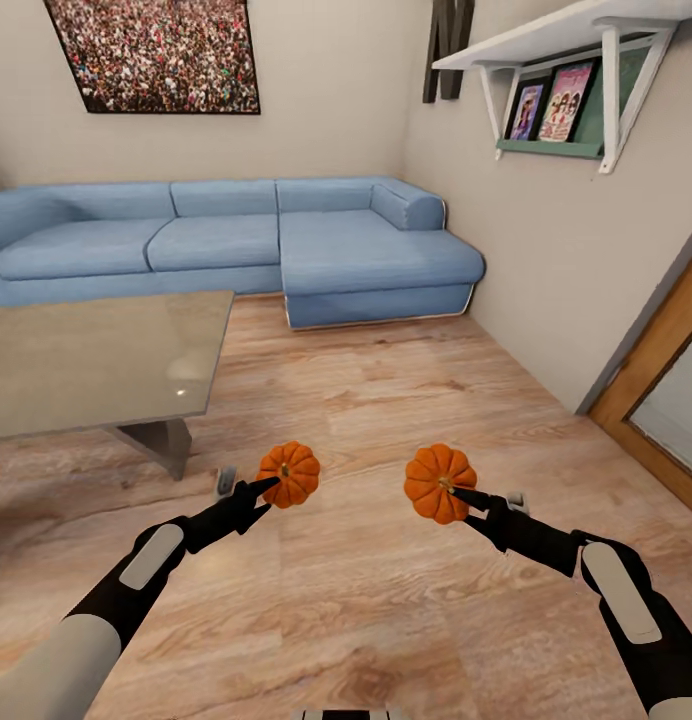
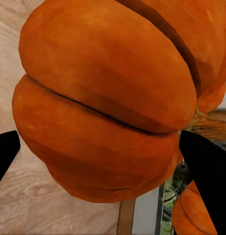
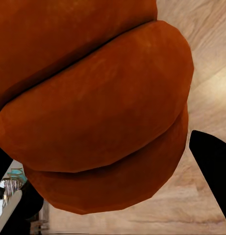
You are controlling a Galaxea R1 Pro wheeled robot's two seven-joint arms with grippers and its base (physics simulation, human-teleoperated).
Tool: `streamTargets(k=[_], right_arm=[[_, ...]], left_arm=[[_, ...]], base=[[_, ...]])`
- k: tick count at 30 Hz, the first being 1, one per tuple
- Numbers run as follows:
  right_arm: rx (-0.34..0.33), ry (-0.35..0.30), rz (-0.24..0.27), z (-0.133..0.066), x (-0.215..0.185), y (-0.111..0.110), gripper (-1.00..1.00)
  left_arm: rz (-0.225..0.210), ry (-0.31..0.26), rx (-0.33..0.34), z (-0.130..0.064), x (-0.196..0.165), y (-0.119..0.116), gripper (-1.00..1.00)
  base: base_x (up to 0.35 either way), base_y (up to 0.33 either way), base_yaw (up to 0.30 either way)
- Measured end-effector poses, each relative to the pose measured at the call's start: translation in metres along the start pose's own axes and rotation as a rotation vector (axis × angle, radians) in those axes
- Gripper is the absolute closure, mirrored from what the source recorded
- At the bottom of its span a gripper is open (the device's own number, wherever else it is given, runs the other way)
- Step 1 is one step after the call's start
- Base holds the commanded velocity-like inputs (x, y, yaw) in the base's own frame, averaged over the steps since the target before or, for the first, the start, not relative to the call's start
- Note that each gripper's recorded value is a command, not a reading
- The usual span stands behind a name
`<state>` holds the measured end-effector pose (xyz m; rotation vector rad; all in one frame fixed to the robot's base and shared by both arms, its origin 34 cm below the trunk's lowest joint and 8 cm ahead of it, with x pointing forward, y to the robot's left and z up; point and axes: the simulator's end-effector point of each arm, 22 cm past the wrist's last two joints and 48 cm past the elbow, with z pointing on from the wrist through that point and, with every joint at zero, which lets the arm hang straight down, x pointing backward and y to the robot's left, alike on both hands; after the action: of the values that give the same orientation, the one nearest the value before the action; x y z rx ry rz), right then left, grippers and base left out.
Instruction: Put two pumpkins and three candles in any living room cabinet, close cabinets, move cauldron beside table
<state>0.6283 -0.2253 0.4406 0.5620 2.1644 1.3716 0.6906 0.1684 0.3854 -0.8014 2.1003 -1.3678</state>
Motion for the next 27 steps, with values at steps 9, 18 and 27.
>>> streamTargets(k=[9,18,27], right_arm=[[-0.005,-0.006,-0.013,-0.003,-0.003,0.008,1.00],[0.005,-0.011,-0.015,-0.006,-0.004,0.009,1.00],[0.012,-0.026,-0.036,-0.013,-0.009,0.023,1.00]], left_arm=[[0.006,0.000,-0.008,-0.003,0.000,-0.004,1.00],[0.005,0.000,-0.004,-0.006,-0.001,-0.011,1.00],[0.029,-0.014,-0.002,-0.013,-0.006,-0.030,1.00]], base=[[0.000,0.000,0.276],[0.000,0.000,0.276],[0.000,0.000,0.276]])
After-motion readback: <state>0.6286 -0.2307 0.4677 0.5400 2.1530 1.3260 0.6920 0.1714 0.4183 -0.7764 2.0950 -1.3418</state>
